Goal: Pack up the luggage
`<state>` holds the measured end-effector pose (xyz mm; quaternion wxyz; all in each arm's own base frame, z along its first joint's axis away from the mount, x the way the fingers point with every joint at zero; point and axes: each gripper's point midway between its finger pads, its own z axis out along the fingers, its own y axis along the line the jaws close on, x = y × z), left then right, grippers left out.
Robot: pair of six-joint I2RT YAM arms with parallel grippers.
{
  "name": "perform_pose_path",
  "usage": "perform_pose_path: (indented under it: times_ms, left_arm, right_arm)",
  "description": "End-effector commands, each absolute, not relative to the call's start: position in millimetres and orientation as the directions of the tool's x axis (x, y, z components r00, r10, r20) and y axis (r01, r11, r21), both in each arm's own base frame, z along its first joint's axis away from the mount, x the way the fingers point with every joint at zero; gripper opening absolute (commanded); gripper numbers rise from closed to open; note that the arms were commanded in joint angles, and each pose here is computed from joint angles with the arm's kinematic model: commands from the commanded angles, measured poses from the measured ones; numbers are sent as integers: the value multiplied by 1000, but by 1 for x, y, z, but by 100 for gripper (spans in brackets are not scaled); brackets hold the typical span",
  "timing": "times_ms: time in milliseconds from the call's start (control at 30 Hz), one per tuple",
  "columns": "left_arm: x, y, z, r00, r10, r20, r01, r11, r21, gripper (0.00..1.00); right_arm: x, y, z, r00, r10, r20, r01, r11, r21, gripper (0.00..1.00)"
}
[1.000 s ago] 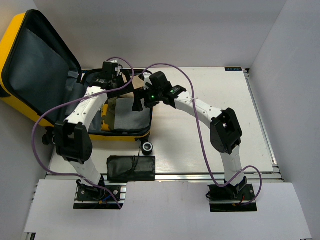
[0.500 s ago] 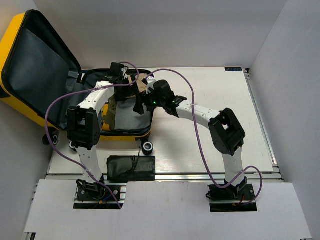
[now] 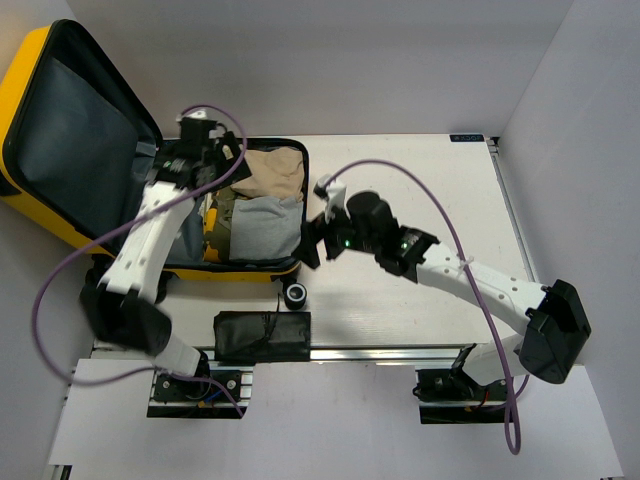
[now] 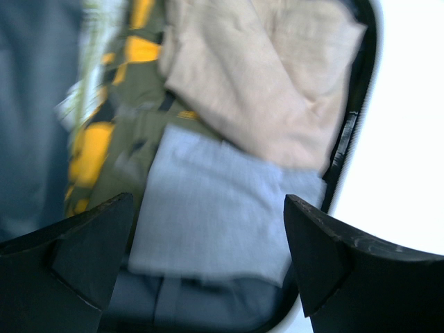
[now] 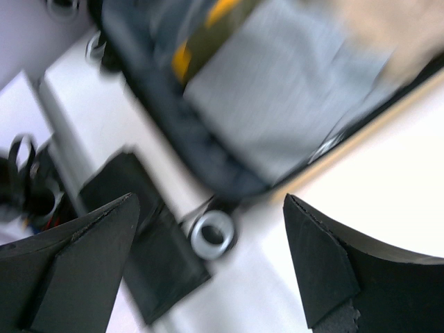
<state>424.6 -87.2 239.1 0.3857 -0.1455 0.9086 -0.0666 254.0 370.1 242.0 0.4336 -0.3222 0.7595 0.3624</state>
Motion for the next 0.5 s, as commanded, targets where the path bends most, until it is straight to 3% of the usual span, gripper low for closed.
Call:
perform_pose_path:
  times_ms: [0,133,300,467]
  left_arm:
    - [361,-61,287,-547,-420,-724,-324,904,-279,98]
    - [281,-38,244,-570,-497,-654,-447,856,-261,98]
    - [212,-24,170,-648,-565,-510,-580,801,-150,98]
    - [195,-41,141,-663,-608,-436,-570,788,-232,98]
  right_arm:
    - [216,350,164,-577,-282,-767,-723,612,319,89]
    - [157,348,103,-651,-390,-651,-717,596,360,89]
    - [129,351,65,-668,-485,-564,-719,616,321,89]
    - [109,364,50,-681,-512,-523,-716,614,331,89]
